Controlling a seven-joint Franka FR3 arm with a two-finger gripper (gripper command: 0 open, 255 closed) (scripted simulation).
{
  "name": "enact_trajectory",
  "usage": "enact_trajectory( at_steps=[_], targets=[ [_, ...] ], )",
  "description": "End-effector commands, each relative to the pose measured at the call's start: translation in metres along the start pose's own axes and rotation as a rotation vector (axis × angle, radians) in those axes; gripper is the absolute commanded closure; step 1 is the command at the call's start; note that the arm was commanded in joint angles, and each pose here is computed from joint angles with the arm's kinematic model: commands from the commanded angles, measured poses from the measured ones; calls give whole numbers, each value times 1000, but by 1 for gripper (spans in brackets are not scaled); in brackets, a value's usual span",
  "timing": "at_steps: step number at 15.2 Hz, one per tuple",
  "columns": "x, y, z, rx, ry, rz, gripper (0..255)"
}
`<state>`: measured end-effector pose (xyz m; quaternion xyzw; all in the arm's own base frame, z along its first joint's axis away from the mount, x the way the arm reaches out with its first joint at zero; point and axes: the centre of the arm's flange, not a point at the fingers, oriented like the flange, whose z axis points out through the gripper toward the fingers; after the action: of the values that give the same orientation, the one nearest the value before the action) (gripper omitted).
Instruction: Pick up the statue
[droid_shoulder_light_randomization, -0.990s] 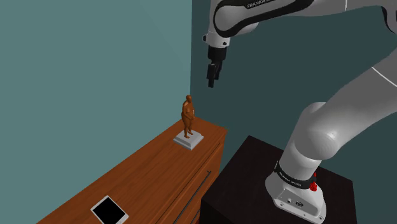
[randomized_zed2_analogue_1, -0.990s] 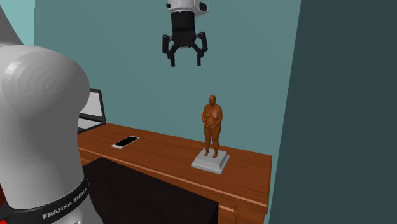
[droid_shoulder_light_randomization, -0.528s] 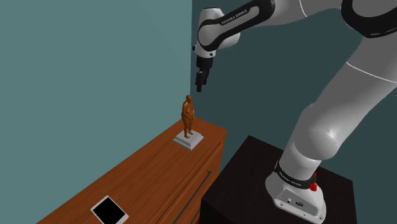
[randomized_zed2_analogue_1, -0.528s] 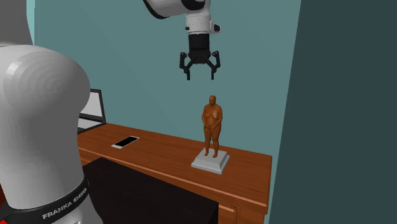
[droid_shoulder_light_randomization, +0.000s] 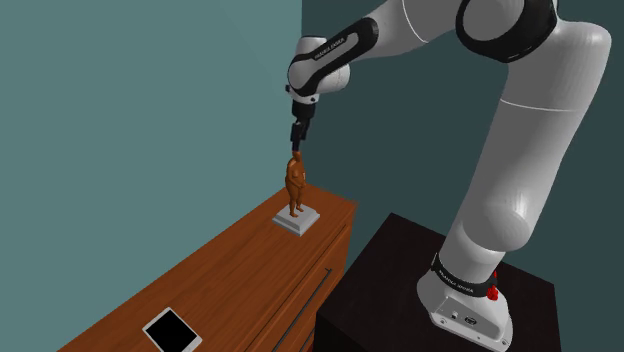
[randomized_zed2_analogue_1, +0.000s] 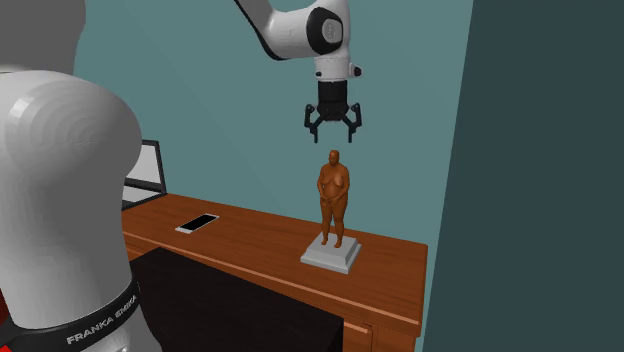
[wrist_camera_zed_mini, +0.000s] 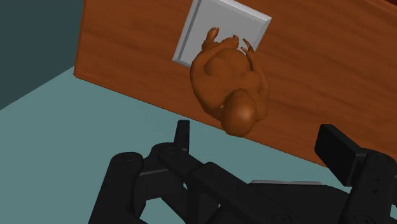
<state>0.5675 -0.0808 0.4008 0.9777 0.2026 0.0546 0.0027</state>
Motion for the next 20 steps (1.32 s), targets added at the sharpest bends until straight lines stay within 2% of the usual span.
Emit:
enact_trajectory(
  at_steps=[1, 9, 10, 20],
  targets=[
    [5, 4, 13, 0, 6, -6, 0],
    [1, 3, 48, 0, 6, -6, 0],
    [1, 3, 48, 0, 6, -6, 255],
    [2, 3, 43, 0, 6, -6, 255]
  ],
)
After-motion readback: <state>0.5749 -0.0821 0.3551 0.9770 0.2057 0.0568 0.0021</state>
